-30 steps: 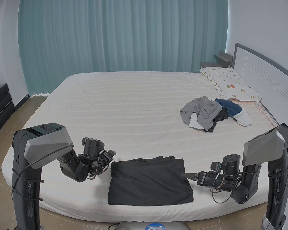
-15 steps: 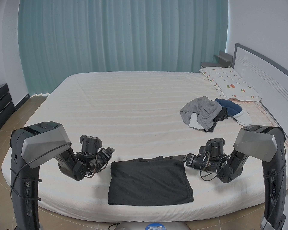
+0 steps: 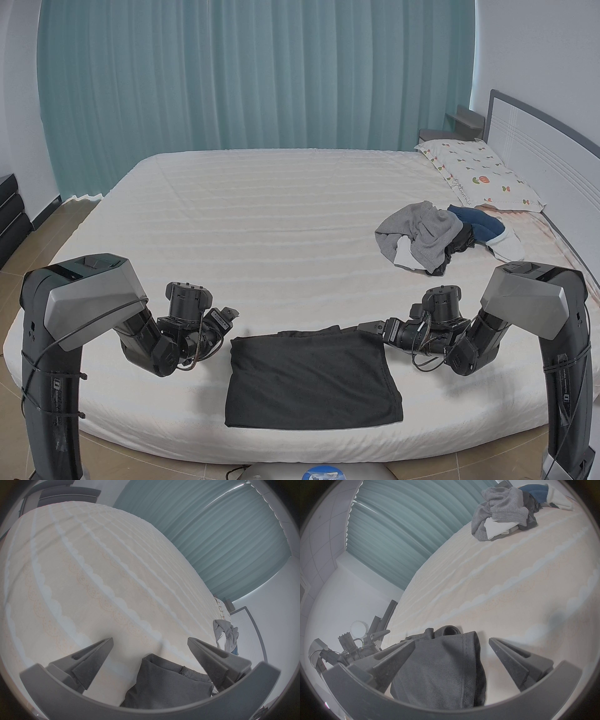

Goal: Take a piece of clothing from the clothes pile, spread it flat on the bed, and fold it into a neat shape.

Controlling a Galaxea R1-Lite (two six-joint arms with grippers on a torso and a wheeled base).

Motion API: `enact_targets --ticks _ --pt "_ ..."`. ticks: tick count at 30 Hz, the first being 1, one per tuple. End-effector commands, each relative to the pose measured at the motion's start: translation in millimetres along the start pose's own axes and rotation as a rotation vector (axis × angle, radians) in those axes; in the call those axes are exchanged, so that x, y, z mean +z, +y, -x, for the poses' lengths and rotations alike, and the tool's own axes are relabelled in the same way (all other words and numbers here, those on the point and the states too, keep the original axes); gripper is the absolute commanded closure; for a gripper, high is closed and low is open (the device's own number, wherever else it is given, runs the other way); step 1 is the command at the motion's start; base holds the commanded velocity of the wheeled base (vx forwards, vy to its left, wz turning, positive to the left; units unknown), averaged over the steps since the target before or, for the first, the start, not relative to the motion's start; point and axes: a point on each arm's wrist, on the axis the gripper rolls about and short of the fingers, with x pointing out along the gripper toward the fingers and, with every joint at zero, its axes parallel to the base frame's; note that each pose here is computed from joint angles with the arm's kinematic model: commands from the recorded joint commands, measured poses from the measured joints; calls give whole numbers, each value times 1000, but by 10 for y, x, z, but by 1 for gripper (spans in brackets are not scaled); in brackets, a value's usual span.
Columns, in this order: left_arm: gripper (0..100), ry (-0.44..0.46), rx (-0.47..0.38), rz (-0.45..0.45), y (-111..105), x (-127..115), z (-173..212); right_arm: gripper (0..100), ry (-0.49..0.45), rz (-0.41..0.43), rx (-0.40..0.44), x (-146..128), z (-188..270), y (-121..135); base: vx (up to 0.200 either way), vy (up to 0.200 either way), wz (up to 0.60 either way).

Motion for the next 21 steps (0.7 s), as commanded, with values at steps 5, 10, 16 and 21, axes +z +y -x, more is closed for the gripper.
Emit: enact_targets --ticks 5,10,16,21 --pt "0 -1 0 1 -1 2 0 100 -3 -2 -8 0 3 -13 0 0 0" --pt "0 -1 0 1 -1 2 0 100 -19 -12 -20 41 22 -75 0 0 0" --pt "0 -1 0 1 -1 2 0 100 -59 -13 -51 91 23 -108 0 0 0" --pt "0 -2 1 -1 -1 2 0 100 -69 -15 -62 113 23 -121 0 0 0"
